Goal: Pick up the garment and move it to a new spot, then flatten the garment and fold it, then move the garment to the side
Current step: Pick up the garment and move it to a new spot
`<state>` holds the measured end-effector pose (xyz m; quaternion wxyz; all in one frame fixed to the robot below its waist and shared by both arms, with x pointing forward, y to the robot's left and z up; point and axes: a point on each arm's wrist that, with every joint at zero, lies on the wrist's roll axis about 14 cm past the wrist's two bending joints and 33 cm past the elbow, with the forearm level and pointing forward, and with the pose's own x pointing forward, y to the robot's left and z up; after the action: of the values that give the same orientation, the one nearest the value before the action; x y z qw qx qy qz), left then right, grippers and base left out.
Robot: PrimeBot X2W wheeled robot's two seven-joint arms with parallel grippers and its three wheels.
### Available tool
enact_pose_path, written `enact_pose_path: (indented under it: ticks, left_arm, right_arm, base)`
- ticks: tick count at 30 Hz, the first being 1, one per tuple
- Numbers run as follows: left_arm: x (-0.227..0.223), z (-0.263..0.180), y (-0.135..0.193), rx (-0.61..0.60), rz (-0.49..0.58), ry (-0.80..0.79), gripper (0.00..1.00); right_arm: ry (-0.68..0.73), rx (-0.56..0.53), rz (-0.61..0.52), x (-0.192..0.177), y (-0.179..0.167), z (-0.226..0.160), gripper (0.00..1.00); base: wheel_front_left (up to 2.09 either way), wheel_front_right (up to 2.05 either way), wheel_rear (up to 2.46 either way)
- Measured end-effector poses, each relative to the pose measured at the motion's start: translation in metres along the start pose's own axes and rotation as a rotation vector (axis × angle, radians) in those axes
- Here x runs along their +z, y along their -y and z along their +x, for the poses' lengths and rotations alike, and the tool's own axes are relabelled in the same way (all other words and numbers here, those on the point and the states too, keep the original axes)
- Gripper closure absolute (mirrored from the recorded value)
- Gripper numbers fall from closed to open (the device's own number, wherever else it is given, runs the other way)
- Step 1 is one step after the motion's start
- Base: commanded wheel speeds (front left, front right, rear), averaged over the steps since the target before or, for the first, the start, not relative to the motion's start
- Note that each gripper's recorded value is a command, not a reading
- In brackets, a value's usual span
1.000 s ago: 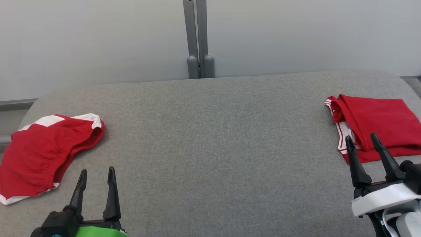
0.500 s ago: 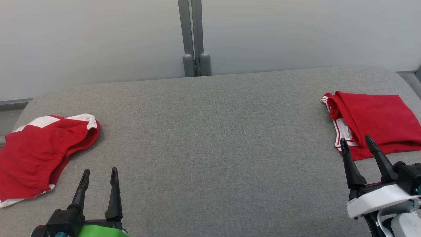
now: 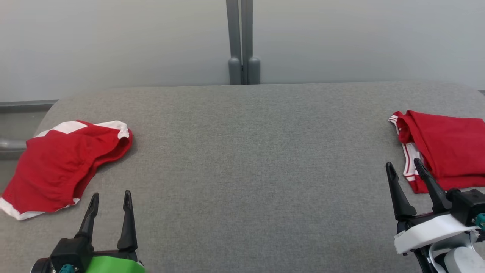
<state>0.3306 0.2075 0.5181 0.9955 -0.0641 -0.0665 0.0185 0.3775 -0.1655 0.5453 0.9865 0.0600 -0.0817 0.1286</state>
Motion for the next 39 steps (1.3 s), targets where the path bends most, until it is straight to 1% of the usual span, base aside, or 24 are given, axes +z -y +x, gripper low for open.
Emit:
enact_pose_path:
  ticks: [6, 15, 22, 25, 29, 34, 37, 39]
  left_arm:
    - [0.002, -0.017, -0.029, 0.097, 0.015, 0.002, 0.0]
    - [0.009, -0.056, -0.081, 0.281, 0.043, 0.01, 0.0]
    - [0.013, -0.088, -0.109, 0.4, 0.05, 0.016, 0.0]
    - [0.014, -0.098, -0.116, 0.435, 0.052, 0.017, 0.0]
    - [0.016, -0.107, -0.122, 0.466, 0.055, 0.018, 0.0]
    - [0.014, -0.105, -0.124, 0.472, 0.055, 0.01, 0.0]
    - [0.017, -0.094, -0.122, 0.443, 0.065, 0.004, 0.0]
    - [0.026, -0.075, -0.122, 0.414, 0.053, 0.001, 0.0]
  right_arm:
    - [-0.022, 0.107, 0.027, -0.01, -0.035, 0.017, 0.0]
    - [-0.054, 0.301, 0.078, -0.024, -0.102, 0.043, 0.0]
    - [-0.06, 0.423, 0.095, -0.027, -0.144, 0.056, 0.0]
    - [-0.063, 0.466, 0.105, -0.029, -0.159, 0.059, 0.0]
    - [-0.068, 0.501, 0.116, -0.031, -0.172, 0.063, 0.0]
    - [-0.075, 0.51, 0.119, -0.034, -0.173, 0.063, 0.0]
    - [-0.076, 0.5, 0.115, -0.035, -0.167, 0.065, 0.0]
    - [-0.077, 0.492, 0.114, -0.037, -0.163, 0.067, 0.0]
  base:
    - [0.0, 0.0, 0.0]
    - [0.0, 0.0, 0.0]
    - [0.0, 0.0, 0.0]
    - [0.0, 0.0, 0.0]
    - [0.0, 0.0, 0.0]
    - [0.0, 0.0, 0.0]
    - [0.0, 0.0, 0.0]
    - [0.0, 0.0, 0.0]
